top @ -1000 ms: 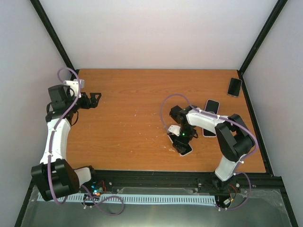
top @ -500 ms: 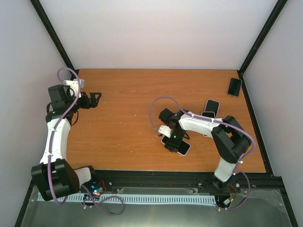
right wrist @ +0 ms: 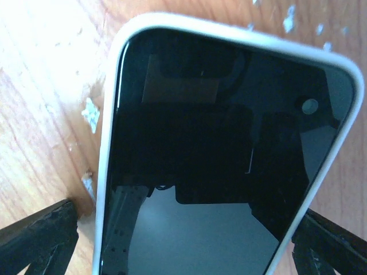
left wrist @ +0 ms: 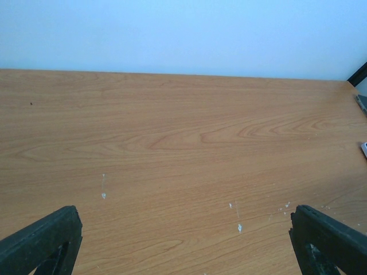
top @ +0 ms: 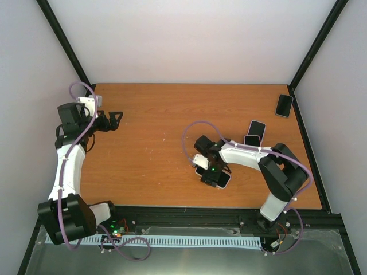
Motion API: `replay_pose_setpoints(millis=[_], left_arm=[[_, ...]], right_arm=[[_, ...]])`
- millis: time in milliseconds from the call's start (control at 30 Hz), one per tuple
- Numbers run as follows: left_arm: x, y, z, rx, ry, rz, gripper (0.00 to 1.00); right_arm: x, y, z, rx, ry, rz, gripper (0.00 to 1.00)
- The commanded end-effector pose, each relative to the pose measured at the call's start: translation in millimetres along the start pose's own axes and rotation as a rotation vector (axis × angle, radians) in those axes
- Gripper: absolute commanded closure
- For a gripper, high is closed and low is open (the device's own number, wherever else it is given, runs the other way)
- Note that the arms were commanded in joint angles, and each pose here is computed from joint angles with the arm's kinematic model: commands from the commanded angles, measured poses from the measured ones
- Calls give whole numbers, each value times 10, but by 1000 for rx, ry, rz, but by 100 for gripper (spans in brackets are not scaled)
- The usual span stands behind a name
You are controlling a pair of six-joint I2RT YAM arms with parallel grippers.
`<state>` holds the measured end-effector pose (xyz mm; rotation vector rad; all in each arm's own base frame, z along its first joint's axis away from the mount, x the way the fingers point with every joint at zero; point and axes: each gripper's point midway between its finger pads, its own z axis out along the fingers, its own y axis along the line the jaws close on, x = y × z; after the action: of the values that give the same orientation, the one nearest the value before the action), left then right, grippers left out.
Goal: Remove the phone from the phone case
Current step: Pick up the phone at the center of the board.
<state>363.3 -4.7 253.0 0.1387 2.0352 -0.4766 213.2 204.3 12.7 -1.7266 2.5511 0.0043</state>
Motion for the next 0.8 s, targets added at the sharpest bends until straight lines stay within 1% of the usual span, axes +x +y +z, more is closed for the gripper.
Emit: replay_pose_setpoints(millis=[0,233,433,600,767], left_arm=[[-181,-125,-75,31,-65,79,0],[-183,-168,-64,57,-80,105,0],[-232,-240,-31,116,-87,111,0],[-297,-258,-6,139,-84,104,0],[-321,-275,8,157,-69,97,0]], right_arm=[[170,9,53,31,25,-10,0],[350,-19,151,20,48,34,1],[203,-112,127,41,13,45,20],[-1,-250,-15,83,-44,49,28],[-249,-436,-238,159,-140,54,33]])
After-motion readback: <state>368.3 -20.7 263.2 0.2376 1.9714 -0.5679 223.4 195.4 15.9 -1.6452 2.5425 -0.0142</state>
